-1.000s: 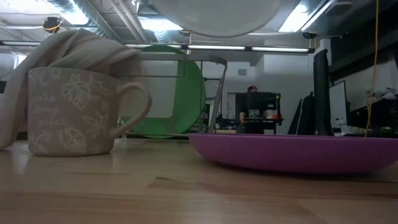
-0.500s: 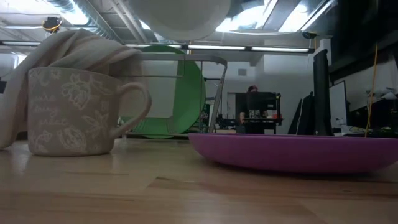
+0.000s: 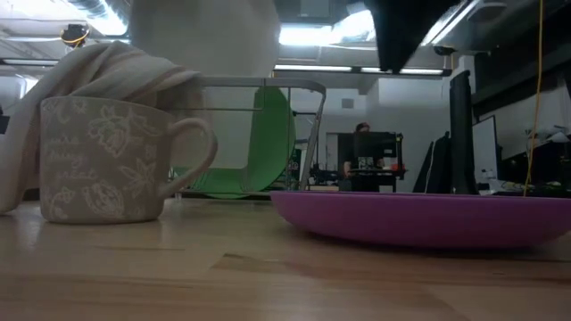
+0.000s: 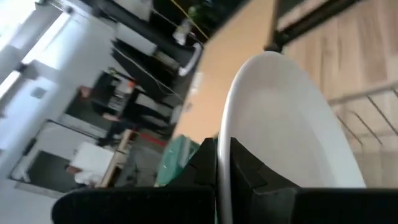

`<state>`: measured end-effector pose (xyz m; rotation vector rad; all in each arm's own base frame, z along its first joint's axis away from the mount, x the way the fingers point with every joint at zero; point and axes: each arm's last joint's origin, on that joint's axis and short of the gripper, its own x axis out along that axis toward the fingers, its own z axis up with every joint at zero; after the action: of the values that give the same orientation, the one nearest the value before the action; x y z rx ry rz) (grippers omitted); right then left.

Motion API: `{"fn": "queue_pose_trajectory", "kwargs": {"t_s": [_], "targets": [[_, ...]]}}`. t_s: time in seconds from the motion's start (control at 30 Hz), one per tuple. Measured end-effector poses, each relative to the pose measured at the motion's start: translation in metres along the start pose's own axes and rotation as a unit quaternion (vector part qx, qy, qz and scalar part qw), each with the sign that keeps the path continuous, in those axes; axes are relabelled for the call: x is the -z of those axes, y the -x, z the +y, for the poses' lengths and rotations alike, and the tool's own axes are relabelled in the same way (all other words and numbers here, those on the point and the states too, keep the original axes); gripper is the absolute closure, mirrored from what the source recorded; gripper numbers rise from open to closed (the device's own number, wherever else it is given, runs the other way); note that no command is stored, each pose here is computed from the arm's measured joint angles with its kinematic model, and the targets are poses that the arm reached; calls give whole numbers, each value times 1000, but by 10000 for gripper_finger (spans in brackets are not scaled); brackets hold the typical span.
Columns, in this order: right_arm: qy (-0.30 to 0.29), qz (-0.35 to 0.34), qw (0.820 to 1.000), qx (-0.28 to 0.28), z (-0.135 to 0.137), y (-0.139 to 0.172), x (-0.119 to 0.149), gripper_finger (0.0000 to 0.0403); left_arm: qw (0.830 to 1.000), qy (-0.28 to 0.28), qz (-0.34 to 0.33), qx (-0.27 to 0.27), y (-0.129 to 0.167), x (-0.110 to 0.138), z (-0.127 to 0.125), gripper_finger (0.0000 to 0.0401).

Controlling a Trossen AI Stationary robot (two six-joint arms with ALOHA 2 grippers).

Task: Sort dishes
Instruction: Put the white plate into the gray dish rack

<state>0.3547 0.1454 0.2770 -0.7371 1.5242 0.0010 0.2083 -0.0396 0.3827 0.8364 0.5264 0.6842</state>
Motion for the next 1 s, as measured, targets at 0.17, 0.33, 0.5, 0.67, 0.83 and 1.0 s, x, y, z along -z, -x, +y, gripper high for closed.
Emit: {"fn": "queue_pose_trajectory", "kwargs": {"t_s": [0.17,0.33,0.5,0.67,0.83,1.0], "targets": [[-33,-1,999,-11,-42,-2,16,333,999,-33,39,10,-8,14,2,401],[-54,-3,998,-44,-75,-6,32,333,995,-78,58,22,-22,20,4,401],[-58,6,996,-66,-103,-20,42,333,993,-93,56,56,-36,27,9,401],[-48,4,992,-114,-131,-37,56,333,989,-114,64,67,-48,34,15,400],[-60,-4,985,-160,-159,-53,73,333,987,-118,57,97,-61,40,18,400],[-77,-8,982,-174,-182,-66,90,334,978,-161,72,110,-81,43,12,400]]}}
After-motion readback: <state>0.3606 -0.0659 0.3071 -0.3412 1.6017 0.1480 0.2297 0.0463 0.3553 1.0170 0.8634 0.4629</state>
